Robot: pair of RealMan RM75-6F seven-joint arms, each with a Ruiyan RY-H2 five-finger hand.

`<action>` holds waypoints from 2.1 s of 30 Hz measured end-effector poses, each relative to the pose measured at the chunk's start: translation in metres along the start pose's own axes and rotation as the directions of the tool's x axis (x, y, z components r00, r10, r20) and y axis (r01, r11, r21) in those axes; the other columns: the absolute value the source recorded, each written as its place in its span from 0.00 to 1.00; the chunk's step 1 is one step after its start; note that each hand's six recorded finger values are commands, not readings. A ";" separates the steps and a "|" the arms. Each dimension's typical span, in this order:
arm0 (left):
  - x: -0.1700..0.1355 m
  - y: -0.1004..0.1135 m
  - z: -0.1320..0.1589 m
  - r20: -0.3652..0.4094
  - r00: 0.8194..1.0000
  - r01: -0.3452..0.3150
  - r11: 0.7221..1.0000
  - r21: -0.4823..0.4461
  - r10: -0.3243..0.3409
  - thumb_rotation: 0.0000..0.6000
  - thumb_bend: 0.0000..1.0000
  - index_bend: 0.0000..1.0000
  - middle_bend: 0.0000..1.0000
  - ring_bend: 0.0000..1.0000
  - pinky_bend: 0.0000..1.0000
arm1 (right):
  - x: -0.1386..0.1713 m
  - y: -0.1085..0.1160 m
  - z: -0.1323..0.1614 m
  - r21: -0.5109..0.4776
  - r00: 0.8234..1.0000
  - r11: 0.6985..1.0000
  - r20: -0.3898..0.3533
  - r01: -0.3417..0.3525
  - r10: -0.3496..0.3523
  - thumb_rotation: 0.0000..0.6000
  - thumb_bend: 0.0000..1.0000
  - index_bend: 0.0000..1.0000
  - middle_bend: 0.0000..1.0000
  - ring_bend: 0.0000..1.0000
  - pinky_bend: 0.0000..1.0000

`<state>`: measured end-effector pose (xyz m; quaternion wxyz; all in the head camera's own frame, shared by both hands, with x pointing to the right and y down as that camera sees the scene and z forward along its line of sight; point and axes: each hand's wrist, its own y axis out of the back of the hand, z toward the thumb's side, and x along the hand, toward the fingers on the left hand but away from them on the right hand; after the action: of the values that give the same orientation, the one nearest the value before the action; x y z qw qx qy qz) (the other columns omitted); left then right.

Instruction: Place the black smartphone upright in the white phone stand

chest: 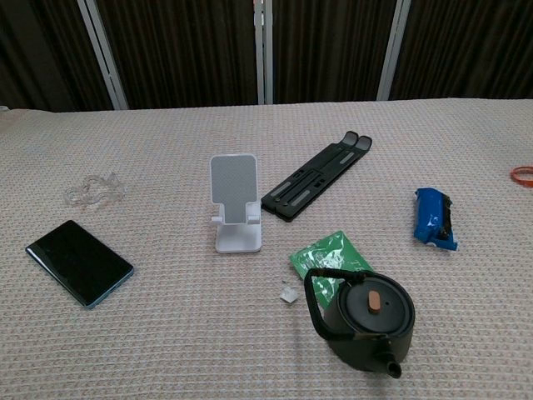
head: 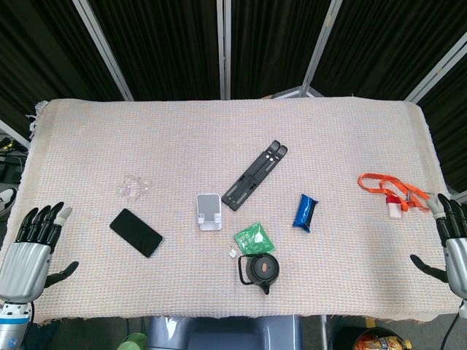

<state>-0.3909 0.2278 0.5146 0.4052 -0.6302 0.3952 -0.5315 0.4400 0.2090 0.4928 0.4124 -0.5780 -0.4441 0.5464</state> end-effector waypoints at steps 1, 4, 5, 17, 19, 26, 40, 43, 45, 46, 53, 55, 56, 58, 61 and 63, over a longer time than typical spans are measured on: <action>0.000 0.000 0.000 0.000 1.000 0.001 1.000 0.000 -0.001 1.00 0.00 0.00 0.00 0.00 0.00 | 0.000 0.000 0.000 0.000 1.000 1.000 0.000 -0.001 0.001 1.00 0.00 0.00 0.00 0.00 0.00; 0.000 -0.001 -0.001 -0.002 1.000 0.003 1.000 0.001 -0.003 1.00 0.00 0.00 0.00 0.00 0.00 | 0.000 0.000 0.001 0.000 1.000 1.000 0.000 -0.003 0.003 1.00 0.00 0.00 0.00 0.00 0.00; 0.000 -0.001 -0.001 -0.003 1.000 0.004 1.000 0.002 -0.004 1.00 0.00 0.00 0.00 0.00 0.00 | 0.000 -0.001 0.001 0.000 1.000 1.000 -0.001 -0.005 0.005 1.00 0.00 0.00 0.00 0.00 0.00; 0.028 -0.028 0.012 0.100 0.989 0.103 0.994 0.040 -0.107 1.00 0.00 0.00 0.00 0.00 0.02 | 0.001 -0.006 0.005 0.027 1.000 0.999 -0.004 -0.027 0.027 1.00 0.00 0.00 0.00 0.00 0.00; 0.039 -0.041 0.018 0.144 0.978 0.144 0.987 0.067 -0.152 1.00 0.00 0.00 0.00 0.00 0.06 | 0.000 -0.007 0.006 0.030 1.000 0.999 0.001 -0.031 0.031 1.00 0.00 0.00 0.00 0.00 0.00; 0.086 -0.103 0.033 0.269 0.899 0.280 0.926 0.254 -0.346 1.00 0.00 0.07 0.01 0.10 0.19 | -0.007 -0.013 0.000 0.042 0.998 0.998 0.036 -0.047 0.046 1.00 0.00 0.00 0.00 0.00 0.00; 0.124 -0.155 0.039 0.337 0.830 0.297 0.863 0.409 -0.445 1.00 0.00 0.16 0.04 0.15 0.24 | -0.010 -0.010 -0.012 0.046 0.996 0.998 0.086 -0.042 0.038 1.00 0.00 0.00 0.00 0.00 0.00; 0.124 -0.159 0.041 0.343 0.825 0.300 0.863 0.407 -0.449 1.00 0.00 0.16 0.05 0.15 0.25 | -0.010 -0.009 -0.012 0.044 0.996 0.998 0.085 -0.041 0.037 1.00 0.00 0.00 0.00 0.00 0.00; 0.124 -0.161 0.042 0.346 0.823 0.300 0.863 0.406 -0.449 1.00 0.00 0.16 0.05 0.16 0.25 | -0.010 -0.010 -0.011 0.043 0.996 0.998 0.084 -0.043 0.039 1.00 0.00 0.00 0.00 0.00 0.00; 0.124 -0.161 0.043 0.348 0.823 0.300 0.863 0.406 -0.449 1.00 0.00 0.17 0.05 0.16 0.25 | -0.010 -0.010 -0.011 0.042 0.996 0.998 0.084 -0.043 0.040 1.00 0.00 0.00 0.00 0.00 0.00; 0.125 -0.168 0.046 0.348 0.818 0.304 0.858 0.413 -0.458 1.00 0.00 0.19 0.06 0.16 0.27 | -0.010 -0.009 -0.011 0.041 0.996 0.998 0.083 -0.042 0.039 1.00 0.00 0.00 0.00 0.00 0.00; 0.125 -0.169 0.045 0.346 0.818 0.303 0.856 0.419 -0.459 1.00 0.00 0.19 0.06 0.16 0.27 | -0.010 -0.009 -0.011 0.040 0.996 0.998 0.084 -0.042 0.039 1.00 0.00 0.00 0.00 0.00 0.00; 0.125 -0.169 0.045 0.344 0.818 0.304 0.855 0.420 -0.460 1.00 0.00 0.19 0.06 0.16 0.27 | -0.010 -0.009 -0.011 0.041 0.996 0.998 0.085 -0.042 0.039 1.00 0.00 0.00 0.00 0.00 0.00; 0.125 -0.171 0.045 0.342 0.818 0.306 0.854 0.421 -0.462 1.00 0.00 0.20 0.06 0.17 0.28 | -0.010 -0.009 -0.011 0.042 0.996 0.998 0.085 -0.044 0.040 1.00 0.00 0.00 0.00 0.00 0.00; 0.124 -0.174 0.046 0.344 0.814 0.311 0.852 0.422 -0.468 1.00 0.00 0.22 0.08 0.19 0.29 | -0.010 -0.009 -0.011 0.042 0.996 0.998 0.085 -0.045 0.041 1.00 0.00 0.00 0.00 0.00 0.00; 0.124 -0.176 0.047 0.344 0.811 0.315 0.849 0.425 -0.473 1.00 0.00 0.24 0.10 0.21 0.30 | -0.010 -0.009 -0.011 0.041 0.995 0.998 0.086 -0.045 0.041 1.00 0.00 0.00 0.00 0.00 0.00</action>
<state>-0.3173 0.1803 0.7168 0.4668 -0.7197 0.0524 -0.5112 0.4504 0.2016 0.5052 0.3935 -0.5548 -0.4369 0.5885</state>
